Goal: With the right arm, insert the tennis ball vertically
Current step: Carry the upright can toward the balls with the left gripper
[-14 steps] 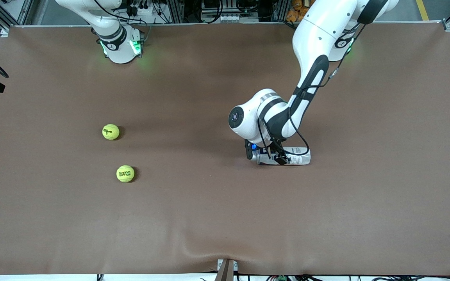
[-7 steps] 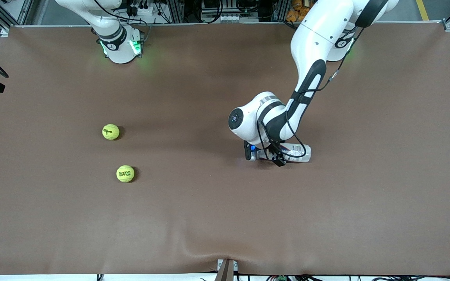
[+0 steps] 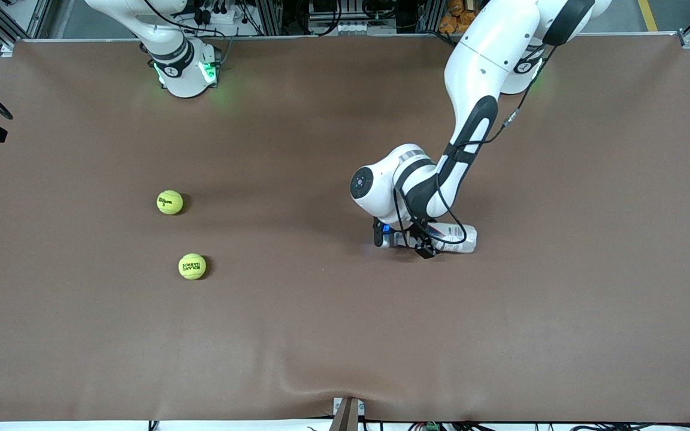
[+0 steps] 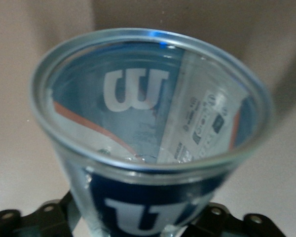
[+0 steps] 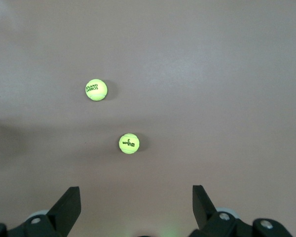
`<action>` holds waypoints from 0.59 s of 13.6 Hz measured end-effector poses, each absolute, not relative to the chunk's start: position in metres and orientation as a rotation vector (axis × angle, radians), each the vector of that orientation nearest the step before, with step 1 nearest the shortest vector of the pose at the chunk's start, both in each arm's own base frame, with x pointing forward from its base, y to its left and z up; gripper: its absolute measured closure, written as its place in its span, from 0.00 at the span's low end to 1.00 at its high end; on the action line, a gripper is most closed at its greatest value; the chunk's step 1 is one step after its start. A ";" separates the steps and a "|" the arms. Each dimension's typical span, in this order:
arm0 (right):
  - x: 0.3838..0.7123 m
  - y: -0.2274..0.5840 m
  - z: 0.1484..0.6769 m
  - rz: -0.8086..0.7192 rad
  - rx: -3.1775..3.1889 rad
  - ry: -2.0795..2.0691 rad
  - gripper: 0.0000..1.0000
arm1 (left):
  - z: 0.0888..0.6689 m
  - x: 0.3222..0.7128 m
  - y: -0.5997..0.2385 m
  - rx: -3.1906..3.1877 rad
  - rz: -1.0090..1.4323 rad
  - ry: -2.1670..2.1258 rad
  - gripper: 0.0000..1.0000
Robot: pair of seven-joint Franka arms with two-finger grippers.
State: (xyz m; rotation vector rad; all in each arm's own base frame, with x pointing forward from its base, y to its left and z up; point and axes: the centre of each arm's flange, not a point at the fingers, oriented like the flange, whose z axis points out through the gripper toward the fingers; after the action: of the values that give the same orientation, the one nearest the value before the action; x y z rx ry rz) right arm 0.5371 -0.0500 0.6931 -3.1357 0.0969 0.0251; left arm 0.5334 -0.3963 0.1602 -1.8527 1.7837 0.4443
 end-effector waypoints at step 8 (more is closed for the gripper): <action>0.537 -0.051 0.692 0.029 -3.135 0.101 0.00 | 0.171 0.539 -0.411 -1.866 0.356 1.811 0.38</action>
State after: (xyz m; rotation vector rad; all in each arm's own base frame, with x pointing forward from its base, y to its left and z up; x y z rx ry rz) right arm 0.5369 -0.0512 0.6923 -3.1352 0.1007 0.0294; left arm 0.5391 -0.4105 0.1706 -1.8656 1.8112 0.3557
